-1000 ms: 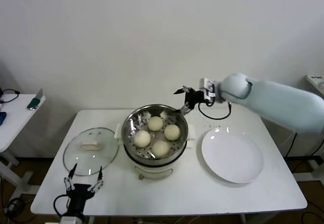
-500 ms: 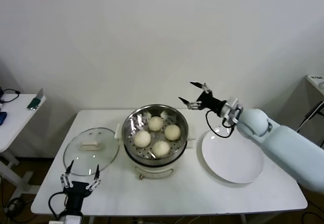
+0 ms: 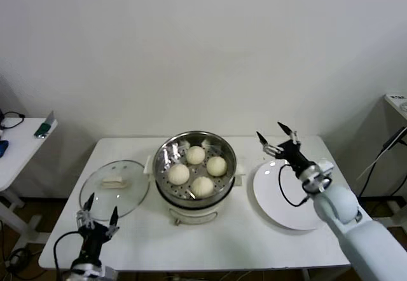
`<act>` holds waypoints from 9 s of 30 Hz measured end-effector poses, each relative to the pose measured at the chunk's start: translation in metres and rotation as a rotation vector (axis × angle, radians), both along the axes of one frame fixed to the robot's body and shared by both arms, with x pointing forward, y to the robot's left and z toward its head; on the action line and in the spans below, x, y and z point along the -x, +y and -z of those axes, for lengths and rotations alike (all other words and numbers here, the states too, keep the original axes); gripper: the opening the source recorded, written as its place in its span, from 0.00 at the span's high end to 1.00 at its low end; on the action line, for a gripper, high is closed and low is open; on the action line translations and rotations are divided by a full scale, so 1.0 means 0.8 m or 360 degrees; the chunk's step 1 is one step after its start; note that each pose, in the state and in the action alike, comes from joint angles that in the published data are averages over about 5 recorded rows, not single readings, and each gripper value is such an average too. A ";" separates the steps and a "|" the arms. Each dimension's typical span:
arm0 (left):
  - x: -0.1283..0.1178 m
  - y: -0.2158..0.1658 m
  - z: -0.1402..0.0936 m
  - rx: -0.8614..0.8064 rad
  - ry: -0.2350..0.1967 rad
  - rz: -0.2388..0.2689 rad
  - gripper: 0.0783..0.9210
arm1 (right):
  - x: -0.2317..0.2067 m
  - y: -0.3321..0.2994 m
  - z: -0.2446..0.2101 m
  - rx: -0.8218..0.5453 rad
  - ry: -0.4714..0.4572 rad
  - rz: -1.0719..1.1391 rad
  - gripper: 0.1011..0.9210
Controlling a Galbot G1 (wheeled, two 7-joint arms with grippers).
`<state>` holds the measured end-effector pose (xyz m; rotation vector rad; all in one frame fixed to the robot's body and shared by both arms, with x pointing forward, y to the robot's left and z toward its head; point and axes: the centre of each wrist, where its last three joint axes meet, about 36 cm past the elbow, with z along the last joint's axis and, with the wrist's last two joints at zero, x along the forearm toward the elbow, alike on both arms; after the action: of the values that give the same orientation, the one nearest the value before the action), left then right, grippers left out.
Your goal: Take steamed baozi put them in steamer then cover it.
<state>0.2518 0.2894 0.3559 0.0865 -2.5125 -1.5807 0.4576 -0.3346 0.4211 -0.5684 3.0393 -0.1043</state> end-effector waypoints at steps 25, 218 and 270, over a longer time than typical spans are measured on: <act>-0.131 0.058 0.075 -0.0889 0.0052 0.0176 0.12 | 0.129 -0.059 0.073 -0.0022 0.0239 0.0379 0.12; -0.209 -0.288 -0.083 -0.0693 -0.0097 0.0285 0.92 | 0.040 -0.054 0.156 0.0293 0.0205 0.0250 0.12; -0.119 -0.218 -0.122 -0.0527 -0.0136 0.0395 0.12 | 0.039 -0.064 0.137 0.0328 0.0347 0.0334 0.12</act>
<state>0.3469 0.1148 0.4535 -0.1239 -2.3713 -2.1232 0.4267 -0.3856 0.3119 -0.2839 3.3176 -0.3920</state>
